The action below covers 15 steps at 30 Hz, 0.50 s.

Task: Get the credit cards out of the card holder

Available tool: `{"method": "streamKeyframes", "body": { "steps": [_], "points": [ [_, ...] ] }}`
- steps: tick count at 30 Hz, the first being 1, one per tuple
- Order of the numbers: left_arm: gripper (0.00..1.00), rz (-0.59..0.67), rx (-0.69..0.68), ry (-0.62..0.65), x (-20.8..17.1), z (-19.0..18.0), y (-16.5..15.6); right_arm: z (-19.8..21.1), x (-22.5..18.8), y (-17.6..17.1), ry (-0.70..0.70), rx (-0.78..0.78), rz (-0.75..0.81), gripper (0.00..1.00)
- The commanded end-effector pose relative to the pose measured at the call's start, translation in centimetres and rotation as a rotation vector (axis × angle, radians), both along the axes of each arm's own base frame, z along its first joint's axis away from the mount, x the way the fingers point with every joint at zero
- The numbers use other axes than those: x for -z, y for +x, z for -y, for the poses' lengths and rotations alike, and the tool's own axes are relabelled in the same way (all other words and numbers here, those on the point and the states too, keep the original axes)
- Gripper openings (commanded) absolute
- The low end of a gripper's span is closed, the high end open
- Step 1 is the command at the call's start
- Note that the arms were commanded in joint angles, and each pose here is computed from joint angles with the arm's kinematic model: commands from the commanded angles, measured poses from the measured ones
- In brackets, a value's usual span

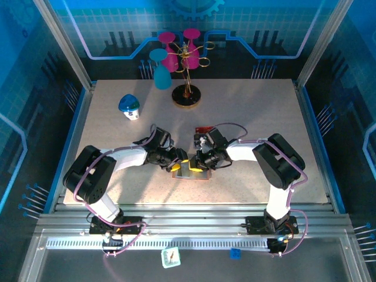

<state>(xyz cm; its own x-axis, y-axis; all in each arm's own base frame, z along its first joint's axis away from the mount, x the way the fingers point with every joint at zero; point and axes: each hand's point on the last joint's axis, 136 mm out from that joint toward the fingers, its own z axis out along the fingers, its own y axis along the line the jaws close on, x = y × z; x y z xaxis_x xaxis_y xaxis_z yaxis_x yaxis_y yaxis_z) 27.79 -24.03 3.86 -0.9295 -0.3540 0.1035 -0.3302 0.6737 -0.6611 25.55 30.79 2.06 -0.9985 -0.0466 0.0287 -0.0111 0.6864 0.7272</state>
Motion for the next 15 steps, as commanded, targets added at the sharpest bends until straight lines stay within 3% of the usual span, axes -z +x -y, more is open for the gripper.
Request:
{"method": "streamKeyframes", "body": {
  "steps": [1, 15],
  "points": [
    [0.53, -0.089, -0.006, 0.08, 2.1, -1.1, -1.7, 0.8, 0.7, -0.3, -0.008, 0.034, -0.045, 0.17],
    [0.31, -0.05, 0.016, 0.01, 0.6, 0.6, -1.2, 1.4, 1.1, -0.9, -0.002, 0.042, -0.058, 0.17]
  ]
}}
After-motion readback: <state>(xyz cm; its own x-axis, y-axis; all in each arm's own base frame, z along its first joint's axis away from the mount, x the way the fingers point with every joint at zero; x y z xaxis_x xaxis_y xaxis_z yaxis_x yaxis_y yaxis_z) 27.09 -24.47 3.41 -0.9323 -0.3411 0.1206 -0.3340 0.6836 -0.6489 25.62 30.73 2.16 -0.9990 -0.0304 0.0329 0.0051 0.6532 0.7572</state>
